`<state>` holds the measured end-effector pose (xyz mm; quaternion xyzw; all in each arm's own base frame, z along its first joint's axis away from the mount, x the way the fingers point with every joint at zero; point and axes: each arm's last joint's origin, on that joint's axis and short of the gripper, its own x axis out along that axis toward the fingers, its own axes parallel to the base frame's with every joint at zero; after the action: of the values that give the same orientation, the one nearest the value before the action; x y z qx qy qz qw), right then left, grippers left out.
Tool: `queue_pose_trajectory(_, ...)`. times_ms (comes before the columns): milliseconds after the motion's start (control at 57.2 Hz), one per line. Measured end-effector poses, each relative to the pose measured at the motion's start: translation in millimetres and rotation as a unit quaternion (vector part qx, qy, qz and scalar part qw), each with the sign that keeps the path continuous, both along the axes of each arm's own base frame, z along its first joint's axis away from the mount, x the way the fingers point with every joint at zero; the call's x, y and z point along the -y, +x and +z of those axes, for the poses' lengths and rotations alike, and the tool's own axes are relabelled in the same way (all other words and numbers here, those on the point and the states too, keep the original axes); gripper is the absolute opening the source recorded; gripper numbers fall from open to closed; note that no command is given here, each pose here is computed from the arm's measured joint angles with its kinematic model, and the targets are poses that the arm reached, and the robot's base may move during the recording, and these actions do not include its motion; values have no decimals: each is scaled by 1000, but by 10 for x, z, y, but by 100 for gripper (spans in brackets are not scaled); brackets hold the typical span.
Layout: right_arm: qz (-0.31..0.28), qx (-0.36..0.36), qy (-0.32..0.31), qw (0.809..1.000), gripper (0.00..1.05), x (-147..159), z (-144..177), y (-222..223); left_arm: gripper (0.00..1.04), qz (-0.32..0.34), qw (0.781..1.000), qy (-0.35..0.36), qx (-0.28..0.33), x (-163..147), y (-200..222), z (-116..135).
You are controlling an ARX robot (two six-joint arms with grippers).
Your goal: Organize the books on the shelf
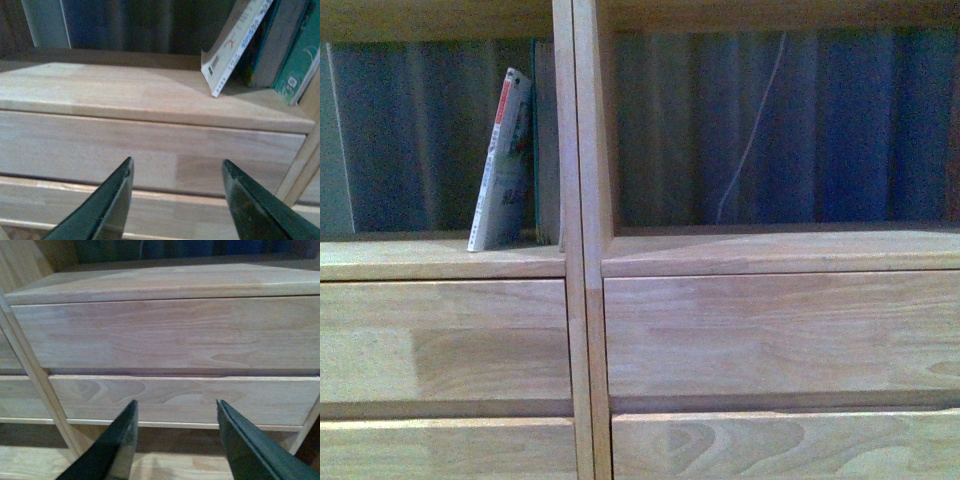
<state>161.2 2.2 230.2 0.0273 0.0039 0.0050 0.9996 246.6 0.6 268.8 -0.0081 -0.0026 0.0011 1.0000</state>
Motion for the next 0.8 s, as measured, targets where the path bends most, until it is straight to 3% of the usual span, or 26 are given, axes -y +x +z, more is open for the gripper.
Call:
queue_pose_trajectory(227, -3, -2, -18, 1000, 12, 18, -230, -149, 6, 0, 1000, 2, -4, 4, -353, -358)
queue_pose_trajectory(280, -4, -1, -20, 1000, 3, 18, -269, -177, 3, -1, 1000, 2, -6, 4, -420, -423)
queue_pose_trajectory(804, -4, 2, -24, 1000, 3, 19, -509, -396, 3, -1, 1000, 2, -6, 5, -928, -812)
